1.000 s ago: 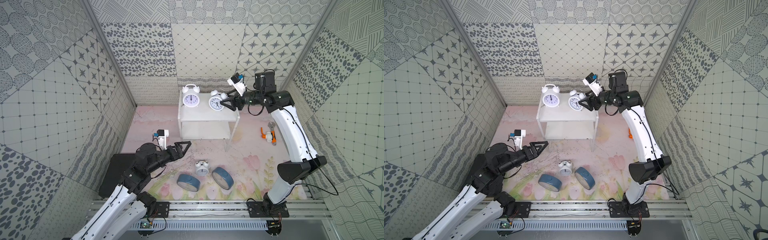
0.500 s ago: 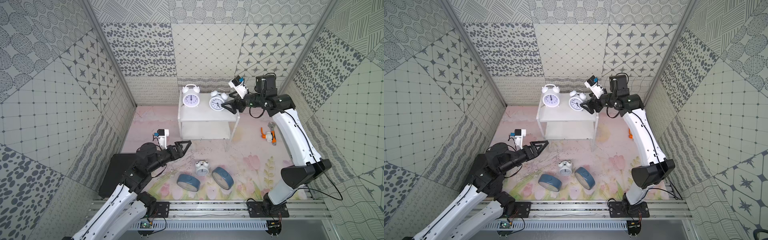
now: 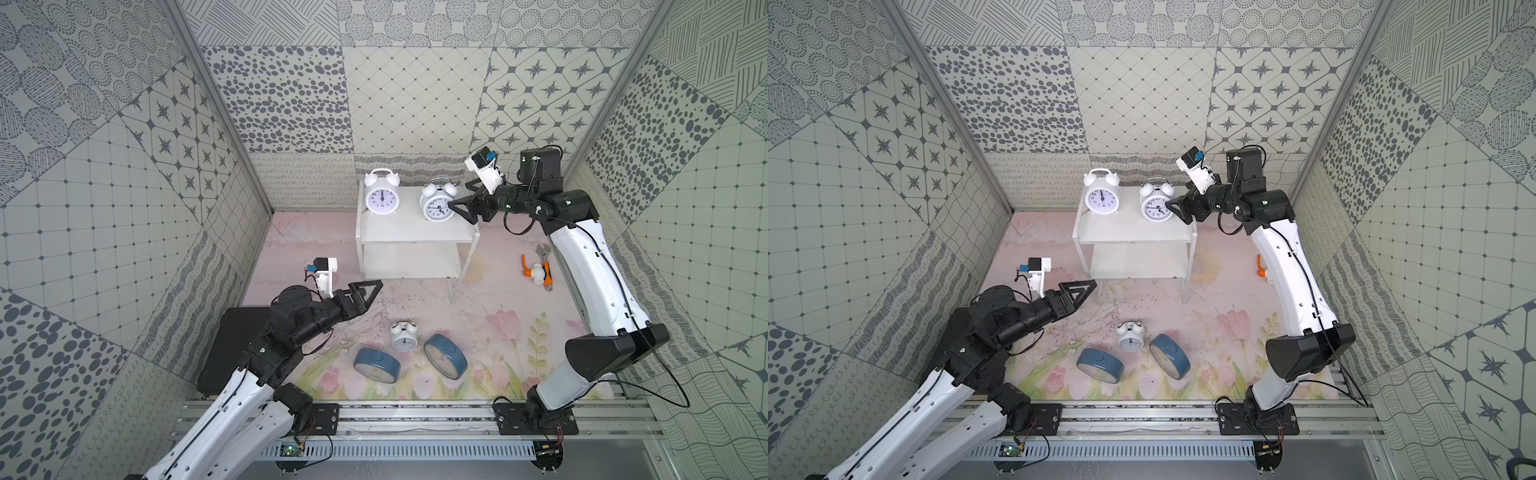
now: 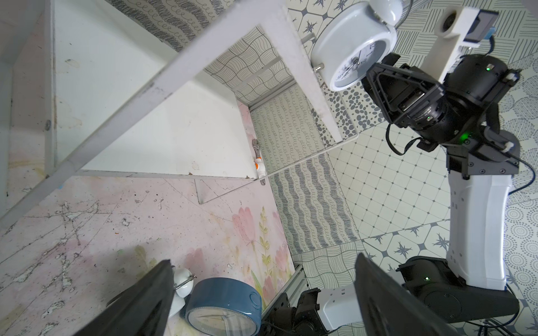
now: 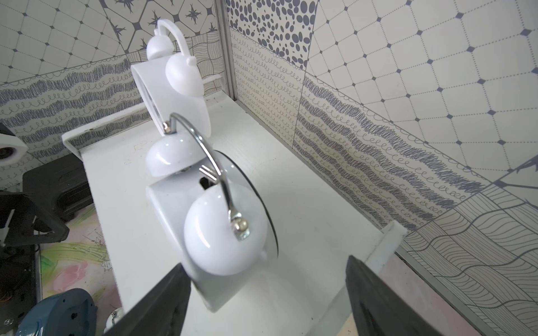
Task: Place the alarm clocks on the shelf by style
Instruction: Place the alarm on the shelf, then pick up the alarm from the center of the board.
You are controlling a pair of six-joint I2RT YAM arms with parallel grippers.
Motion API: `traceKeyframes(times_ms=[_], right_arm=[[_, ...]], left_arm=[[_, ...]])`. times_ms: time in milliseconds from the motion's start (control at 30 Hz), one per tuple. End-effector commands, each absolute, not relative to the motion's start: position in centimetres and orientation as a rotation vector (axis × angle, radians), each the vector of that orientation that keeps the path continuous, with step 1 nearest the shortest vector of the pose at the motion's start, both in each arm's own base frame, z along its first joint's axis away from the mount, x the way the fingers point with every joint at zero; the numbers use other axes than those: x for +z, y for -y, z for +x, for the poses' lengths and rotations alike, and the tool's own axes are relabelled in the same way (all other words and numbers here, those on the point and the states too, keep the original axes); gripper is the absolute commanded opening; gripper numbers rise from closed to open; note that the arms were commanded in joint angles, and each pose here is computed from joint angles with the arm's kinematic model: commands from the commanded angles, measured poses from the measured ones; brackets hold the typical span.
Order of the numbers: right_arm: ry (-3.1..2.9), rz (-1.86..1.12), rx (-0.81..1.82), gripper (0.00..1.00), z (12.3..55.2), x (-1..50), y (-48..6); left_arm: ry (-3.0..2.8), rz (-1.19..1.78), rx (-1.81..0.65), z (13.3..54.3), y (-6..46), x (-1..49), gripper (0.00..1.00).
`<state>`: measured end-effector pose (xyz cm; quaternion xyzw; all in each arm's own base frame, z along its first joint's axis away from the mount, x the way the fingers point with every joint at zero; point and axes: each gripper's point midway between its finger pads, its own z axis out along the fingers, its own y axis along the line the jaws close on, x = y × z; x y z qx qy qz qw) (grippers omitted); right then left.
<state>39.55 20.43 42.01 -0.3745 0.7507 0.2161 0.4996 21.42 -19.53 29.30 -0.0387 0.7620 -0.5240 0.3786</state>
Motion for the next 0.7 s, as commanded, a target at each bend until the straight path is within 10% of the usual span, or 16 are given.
traceKeyframes(times_ms=[0, 233, 667], right_arm=[[-1.732, -0.819, 0.518, 0.89, 37.3, 46.2, -19.8], [-1.776, -0.789, 0.505, 0.82, 27.3, 45.3, -21.6], [-2.128, -0.834, 0.576, 0.65, 18.0, 25.6, -28.0]], left_arm=[[-1.895, -0.063, -1.359, 21.4, 19.7, 30.9, 1.00], [-2.013, -0.209, -1.134, 22.5, 17.1, 28.5, 0.99], [-2.111, -0.445, -1.038, 22.9, 15.1, 24.2, 0.91]])
